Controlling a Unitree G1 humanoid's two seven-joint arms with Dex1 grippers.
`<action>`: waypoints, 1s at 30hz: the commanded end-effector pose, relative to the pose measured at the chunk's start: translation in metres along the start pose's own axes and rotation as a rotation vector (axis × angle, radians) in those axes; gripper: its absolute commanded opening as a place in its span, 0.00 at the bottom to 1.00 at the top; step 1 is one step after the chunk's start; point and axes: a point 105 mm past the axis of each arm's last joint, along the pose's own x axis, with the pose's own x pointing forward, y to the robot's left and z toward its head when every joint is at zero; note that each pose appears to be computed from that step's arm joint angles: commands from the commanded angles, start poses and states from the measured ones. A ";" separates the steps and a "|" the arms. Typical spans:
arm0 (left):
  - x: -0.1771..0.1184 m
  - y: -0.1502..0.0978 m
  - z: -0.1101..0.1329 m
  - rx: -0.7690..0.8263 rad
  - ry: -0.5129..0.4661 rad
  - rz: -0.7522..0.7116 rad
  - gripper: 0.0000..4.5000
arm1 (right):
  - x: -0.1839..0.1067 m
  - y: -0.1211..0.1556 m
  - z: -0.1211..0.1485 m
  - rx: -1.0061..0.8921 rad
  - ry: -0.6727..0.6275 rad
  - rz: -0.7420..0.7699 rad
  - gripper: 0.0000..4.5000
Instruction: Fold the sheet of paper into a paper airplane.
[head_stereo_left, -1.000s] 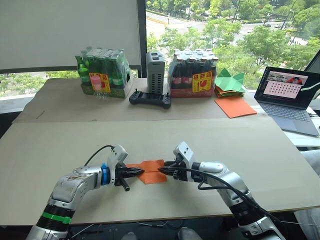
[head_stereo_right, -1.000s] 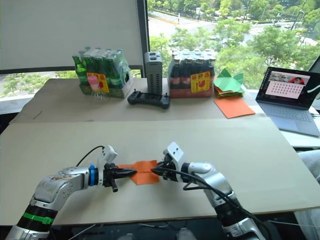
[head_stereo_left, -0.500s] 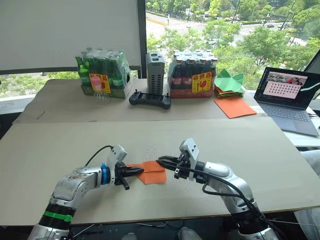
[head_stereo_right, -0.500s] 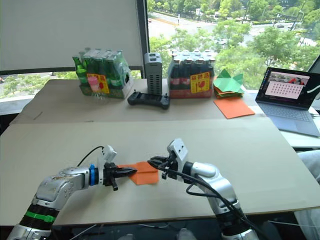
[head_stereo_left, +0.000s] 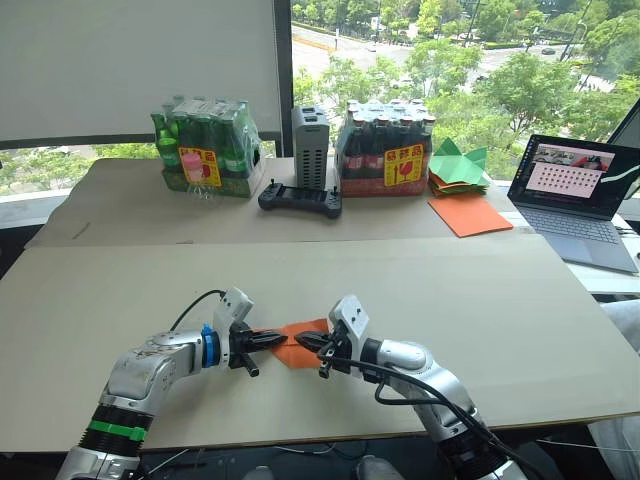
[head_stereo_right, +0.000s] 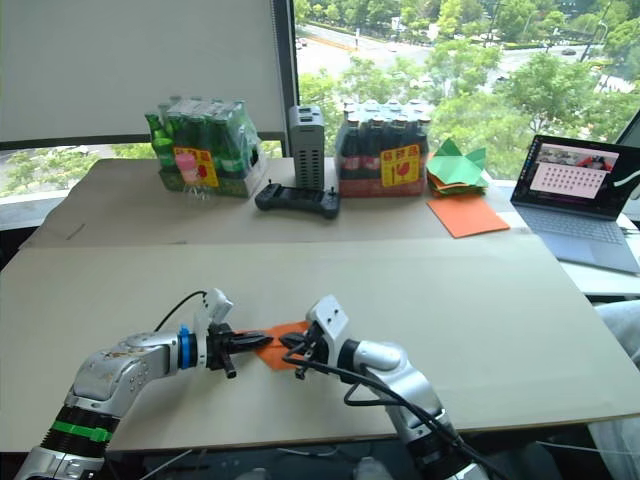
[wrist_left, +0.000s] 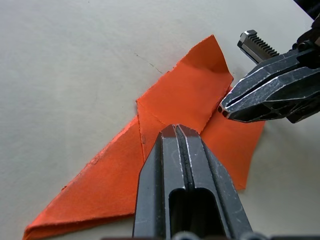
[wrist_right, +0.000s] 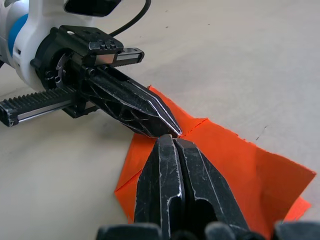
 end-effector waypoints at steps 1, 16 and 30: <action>-0.004 0.012 -0.024 -0.052 0.079 0.079 0.00 | 0.001 -0.004 0.000 -0.039 0.019 -0.016 0.01; -0.006 0.010 -0.024 -0.053 0.076 0.080 0.00 | -0.007 -0.018 -0.027 -0.029 0.163 -0.085 0.01; -0.002 0.003 -0.022 -0.048 0.079 0.048 0.00 | -0.037 -0.033 -0.031 -0.032 0.216 -0.169 0.01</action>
